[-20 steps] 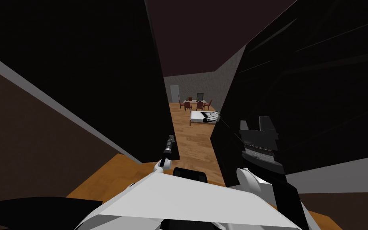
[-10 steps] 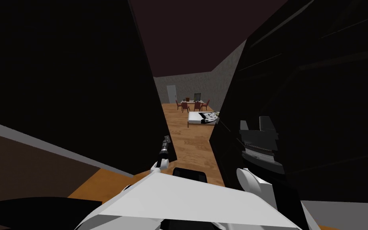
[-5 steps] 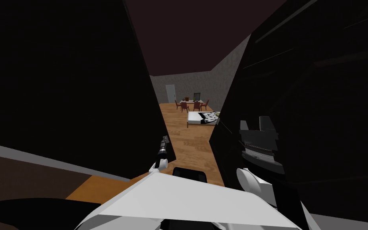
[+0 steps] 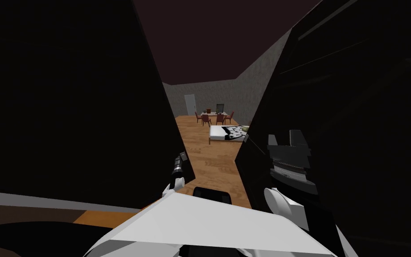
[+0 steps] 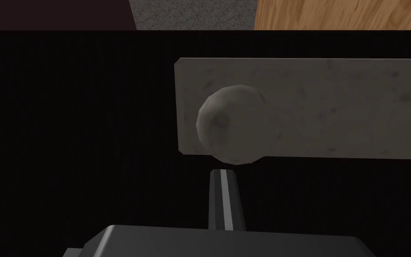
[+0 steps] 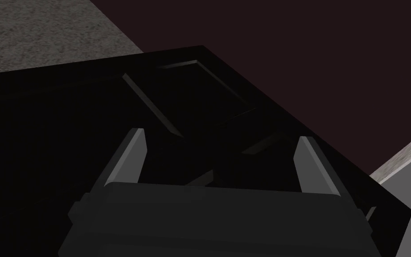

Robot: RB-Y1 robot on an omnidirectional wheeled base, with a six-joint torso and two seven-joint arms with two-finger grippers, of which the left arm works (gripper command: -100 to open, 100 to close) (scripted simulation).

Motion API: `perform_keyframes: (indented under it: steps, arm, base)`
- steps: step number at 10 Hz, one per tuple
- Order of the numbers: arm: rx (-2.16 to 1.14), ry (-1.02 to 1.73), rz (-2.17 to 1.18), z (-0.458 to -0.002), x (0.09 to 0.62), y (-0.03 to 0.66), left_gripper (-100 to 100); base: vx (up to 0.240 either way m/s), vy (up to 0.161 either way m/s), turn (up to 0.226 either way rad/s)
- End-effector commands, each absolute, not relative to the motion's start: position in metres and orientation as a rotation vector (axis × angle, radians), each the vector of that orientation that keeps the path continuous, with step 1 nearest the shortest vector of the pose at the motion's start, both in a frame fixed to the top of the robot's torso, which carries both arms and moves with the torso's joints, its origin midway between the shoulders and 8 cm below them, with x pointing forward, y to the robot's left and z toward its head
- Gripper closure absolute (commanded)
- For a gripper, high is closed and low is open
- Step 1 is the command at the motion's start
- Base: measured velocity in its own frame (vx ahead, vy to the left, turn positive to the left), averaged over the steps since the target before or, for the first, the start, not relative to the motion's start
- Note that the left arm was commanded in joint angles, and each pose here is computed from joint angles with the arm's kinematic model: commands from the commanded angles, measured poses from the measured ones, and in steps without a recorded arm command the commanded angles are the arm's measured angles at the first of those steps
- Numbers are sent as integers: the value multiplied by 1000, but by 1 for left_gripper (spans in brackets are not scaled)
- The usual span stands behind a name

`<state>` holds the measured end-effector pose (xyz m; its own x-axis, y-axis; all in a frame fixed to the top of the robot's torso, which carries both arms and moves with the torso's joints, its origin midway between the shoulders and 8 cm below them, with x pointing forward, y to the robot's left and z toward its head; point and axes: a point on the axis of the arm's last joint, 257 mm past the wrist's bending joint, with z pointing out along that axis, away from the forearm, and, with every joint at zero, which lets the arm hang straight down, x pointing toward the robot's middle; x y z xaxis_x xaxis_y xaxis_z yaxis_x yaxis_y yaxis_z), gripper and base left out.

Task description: Push the door open

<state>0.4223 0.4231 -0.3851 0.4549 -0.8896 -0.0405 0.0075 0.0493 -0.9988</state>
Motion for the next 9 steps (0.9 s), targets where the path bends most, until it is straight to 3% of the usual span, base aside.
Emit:
perform_keyframes:
  steps: [1, 7, 9]
  arm:
    - [-1357, 859, -830, -385, 423, 424, -100]
    - [-1402, 836, -834, -391, 424, 416, -100]
    - [-1393, 836, -828, -390, 422, 421, -100]
  base:
    - [-1, -95, 37]
    - [-160, -181, 59]
    - [21, -26, -6]
